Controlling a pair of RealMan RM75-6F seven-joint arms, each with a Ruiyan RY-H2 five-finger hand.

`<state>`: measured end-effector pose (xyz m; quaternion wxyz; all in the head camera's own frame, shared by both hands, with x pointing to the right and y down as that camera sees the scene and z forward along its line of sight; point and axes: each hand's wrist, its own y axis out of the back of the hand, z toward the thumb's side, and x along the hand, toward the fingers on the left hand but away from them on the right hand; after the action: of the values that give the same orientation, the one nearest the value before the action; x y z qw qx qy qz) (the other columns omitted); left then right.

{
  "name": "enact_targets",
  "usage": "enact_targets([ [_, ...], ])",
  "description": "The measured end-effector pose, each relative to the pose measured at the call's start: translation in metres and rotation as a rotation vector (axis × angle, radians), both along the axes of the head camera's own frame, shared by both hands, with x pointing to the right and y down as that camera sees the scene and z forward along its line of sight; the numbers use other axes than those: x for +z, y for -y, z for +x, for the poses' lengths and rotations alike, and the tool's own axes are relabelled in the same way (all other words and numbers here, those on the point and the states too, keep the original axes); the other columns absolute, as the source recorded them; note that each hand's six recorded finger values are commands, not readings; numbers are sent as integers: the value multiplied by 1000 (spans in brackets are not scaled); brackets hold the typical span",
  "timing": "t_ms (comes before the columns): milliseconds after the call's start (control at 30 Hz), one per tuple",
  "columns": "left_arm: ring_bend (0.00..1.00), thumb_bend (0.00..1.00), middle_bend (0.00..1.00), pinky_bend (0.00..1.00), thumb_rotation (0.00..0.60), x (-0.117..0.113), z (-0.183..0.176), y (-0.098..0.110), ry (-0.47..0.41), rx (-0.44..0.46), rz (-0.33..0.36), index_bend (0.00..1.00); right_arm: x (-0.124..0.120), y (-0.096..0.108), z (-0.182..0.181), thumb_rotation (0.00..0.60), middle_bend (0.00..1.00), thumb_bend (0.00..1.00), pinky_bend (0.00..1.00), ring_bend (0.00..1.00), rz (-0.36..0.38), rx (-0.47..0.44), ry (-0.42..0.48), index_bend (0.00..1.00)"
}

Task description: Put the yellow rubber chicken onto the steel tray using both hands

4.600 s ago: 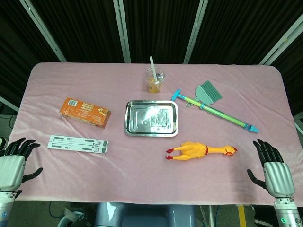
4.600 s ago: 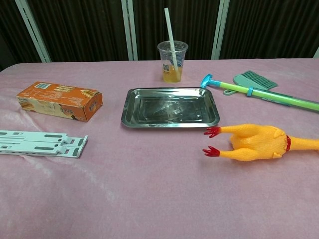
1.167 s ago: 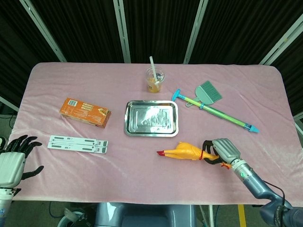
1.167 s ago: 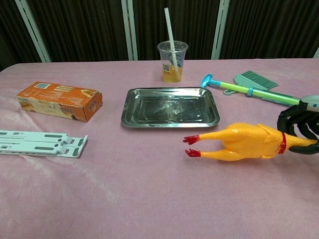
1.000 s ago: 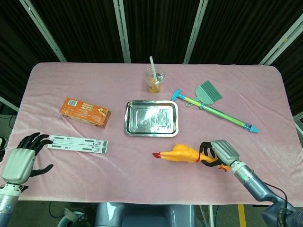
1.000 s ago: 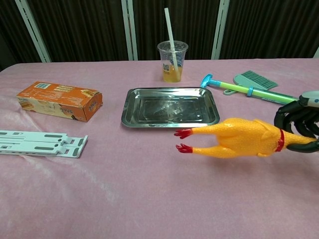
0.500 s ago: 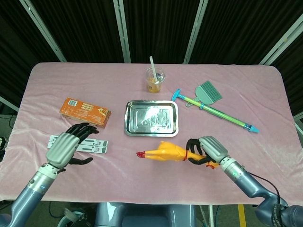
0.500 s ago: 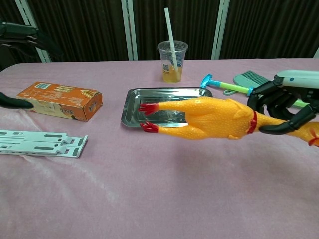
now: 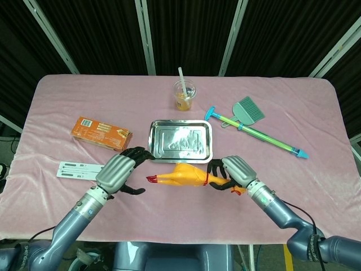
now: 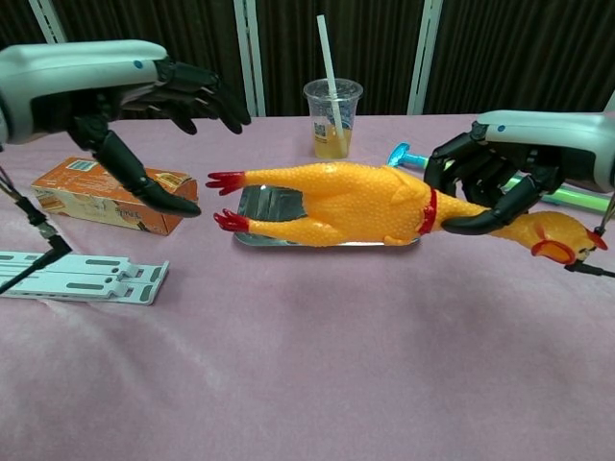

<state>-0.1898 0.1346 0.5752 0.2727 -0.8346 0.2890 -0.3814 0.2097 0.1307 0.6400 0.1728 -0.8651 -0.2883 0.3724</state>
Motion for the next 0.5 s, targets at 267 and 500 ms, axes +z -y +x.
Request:
enact_targets([
  [267, 134, 16, 223, 195, 600, 12, 40, 7, 14, 14, -52, 231, -5, -1, -13, 600, 723, 452, 799, 709, 3, -11, 14, 884],
  [500, 152, 32, 241, 201, 600, 17, 56, 11, -6, -13, -91, 247, -6, -3, -20, 600, 723, 458, 799, 709, 5, -21, 22, 885],
])
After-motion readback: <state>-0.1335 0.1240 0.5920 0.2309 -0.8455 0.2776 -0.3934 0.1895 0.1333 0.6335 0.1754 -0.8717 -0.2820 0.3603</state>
